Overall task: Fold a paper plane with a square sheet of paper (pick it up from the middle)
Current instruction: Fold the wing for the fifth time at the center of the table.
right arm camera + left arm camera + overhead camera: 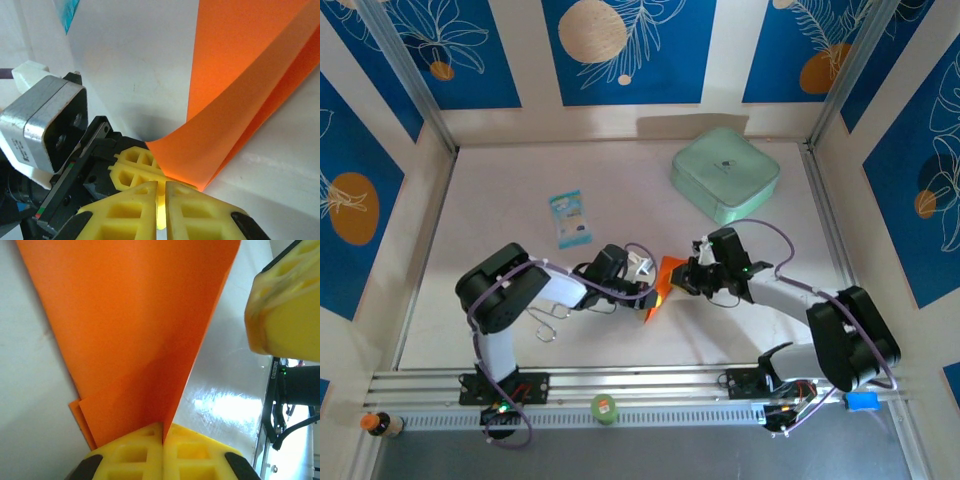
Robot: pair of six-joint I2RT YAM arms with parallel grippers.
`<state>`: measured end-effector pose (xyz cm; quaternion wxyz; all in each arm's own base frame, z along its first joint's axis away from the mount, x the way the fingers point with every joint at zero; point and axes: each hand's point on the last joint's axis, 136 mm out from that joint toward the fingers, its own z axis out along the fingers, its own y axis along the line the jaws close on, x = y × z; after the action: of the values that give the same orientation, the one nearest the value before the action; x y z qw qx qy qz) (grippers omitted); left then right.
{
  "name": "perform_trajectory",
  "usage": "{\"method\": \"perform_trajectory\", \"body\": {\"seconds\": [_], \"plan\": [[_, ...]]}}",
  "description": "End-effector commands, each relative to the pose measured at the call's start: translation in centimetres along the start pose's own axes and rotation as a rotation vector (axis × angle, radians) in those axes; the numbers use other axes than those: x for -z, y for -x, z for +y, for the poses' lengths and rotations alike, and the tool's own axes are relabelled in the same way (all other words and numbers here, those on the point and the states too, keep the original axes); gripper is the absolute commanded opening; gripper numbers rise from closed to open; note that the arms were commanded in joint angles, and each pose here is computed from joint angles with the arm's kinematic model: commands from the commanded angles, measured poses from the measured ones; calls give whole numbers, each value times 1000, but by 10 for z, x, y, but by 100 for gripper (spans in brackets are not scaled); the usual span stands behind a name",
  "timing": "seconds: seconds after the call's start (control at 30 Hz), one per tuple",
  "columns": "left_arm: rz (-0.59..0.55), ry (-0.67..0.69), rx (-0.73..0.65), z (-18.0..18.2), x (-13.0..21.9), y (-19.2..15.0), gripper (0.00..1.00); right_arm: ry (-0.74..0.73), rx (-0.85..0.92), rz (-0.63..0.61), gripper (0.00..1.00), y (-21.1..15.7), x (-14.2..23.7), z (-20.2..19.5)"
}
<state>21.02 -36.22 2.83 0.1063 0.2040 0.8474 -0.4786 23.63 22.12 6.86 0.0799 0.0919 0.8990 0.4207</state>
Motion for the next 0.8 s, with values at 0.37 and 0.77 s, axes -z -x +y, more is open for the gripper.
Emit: {"method": "perform_trajectory", "body": {"seconds": [0.37, 0.77], "plan": [[2, -8, 94, 14, 0, 6, 0, 67, 55, 63, 12, 19, -20, 16], [-18, 45, 197, 32, 4, 5, 0, 81, 45, 96, 10, 27, -27, 6]]}}
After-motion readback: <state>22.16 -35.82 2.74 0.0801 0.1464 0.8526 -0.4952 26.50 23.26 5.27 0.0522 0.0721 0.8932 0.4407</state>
